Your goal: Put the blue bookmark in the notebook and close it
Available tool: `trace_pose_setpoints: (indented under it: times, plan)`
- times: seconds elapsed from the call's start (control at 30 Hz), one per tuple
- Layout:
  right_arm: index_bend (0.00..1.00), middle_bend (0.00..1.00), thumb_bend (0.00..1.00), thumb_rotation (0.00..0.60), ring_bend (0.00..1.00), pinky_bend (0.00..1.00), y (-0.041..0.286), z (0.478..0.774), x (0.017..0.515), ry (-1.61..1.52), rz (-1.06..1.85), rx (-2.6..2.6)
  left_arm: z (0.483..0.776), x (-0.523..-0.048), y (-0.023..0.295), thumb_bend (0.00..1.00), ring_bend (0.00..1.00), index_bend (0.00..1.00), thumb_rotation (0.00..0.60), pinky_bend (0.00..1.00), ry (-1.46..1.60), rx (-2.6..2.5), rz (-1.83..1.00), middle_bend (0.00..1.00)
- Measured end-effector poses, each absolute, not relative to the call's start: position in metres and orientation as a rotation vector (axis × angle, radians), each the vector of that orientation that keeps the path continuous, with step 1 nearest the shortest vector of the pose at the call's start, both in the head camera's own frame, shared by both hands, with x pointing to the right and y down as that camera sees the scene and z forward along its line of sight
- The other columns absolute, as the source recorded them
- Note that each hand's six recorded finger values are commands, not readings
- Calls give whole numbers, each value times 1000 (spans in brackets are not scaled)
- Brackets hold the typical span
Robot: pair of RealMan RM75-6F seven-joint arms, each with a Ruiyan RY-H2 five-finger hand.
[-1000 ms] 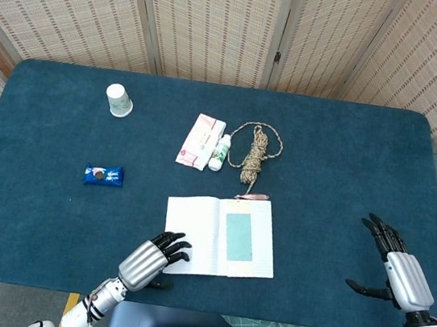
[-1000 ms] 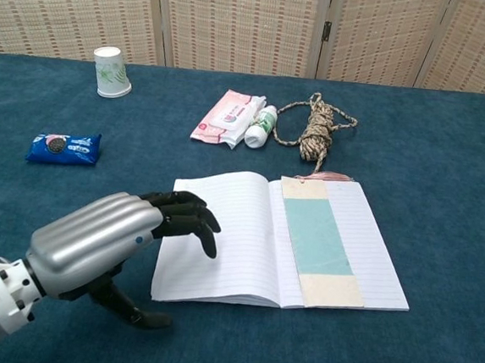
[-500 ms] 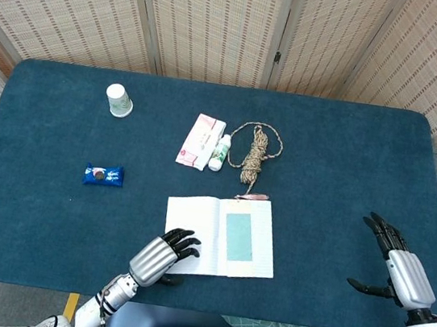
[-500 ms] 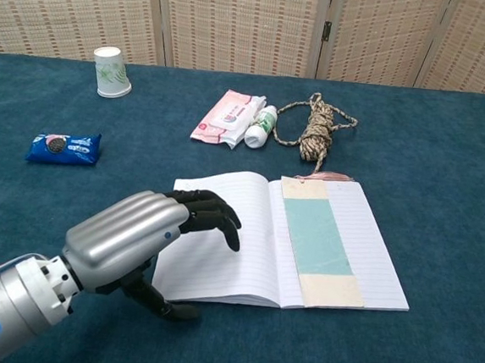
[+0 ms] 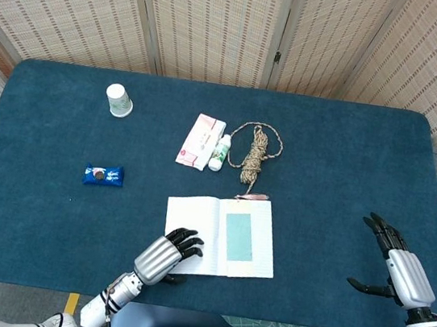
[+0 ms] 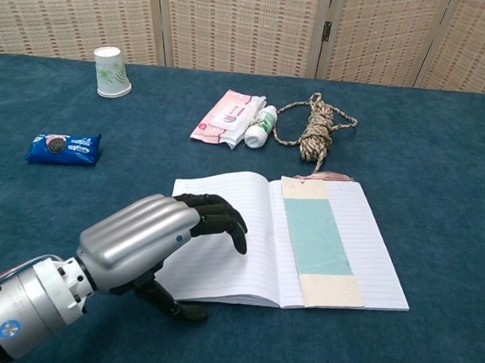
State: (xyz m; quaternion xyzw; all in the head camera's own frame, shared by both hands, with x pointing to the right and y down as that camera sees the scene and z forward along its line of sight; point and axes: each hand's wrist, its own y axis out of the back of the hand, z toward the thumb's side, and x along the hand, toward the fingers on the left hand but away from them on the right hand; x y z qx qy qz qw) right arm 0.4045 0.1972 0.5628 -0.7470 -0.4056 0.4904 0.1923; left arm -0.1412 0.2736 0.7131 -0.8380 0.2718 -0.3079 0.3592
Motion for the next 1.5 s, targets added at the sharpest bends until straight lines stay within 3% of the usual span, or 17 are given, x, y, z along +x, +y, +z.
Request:
trace_pose_setpoints:
  times: [1.0, 1.5]
  plan:
    - [0, 0, 0, 600, 0, 9, 198, 565, 405, -1118, 1400, -2112, 718, -158, 255, 207, 198, 381, 600, 230, 841, -2051, -769, 307]
    - [0, 0, 0, 600, 0, 12, 199, 568, 404, -1097, 1405, -2125, 704, -157, 236, 210, 183, 381, 600, 205, 1003, -2001, -663, 309]
